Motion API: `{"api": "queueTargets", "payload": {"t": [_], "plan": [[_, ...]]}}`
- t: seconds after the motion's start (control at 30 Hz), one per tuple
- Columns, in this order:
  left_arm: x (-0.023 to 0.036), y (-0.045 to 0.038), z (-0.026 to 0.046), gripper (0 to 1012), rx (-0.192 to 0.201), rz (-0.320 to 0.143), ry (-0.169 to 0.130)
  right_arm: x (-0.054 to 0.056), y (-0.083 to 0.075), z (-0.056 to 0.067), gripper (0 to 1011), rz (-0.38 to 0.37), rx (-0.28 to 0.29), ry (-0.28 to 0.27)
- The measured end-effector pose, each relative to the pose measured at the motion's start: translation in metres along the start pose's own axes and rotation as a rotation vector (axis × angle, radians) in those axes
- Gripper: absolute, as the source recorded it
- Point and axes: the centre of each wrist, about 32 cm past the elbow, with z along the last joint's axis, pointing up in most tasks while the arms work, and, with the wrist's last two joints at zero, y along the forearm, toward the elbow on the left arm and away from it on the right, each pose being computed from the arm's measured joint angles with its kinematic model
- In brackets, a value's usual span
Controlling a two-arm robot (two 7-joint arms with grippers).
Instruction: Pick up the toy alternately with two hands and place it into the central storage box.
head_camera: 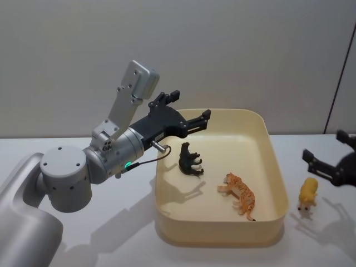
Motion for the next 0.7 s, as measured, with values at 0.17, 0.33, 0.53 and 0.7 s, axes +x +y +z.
{"api": "queueTargets", "payload": {"t": [0.17, 0.33, 0.53, 0.7], "plan": [[0.0, 0.0, 0.0, 1002, 0.0, 0.0, 0.0, 0.001, -0.016, -0.006, 1001, -0.001, -0.037, -0.012], [0.0, 0.0, 0.0, 1002, 0.0, 0.0, 0.0, 0.002, -0.029, -0.011, 1001, 0.007, -0.066, -0.028], [0.0, 0.0, 0.0, 1002, 0.0, 0.0, 0.0, 0.002, -0.041, -0.017, 1001, 0.016, -0.098, -0.047], [0.0, 0.0, 0.0, 1002, 0.0, 0.0, 0.0, 0.001, -0.047, -0.021, 1001, 0.019, -0.118, -0.056]]}}
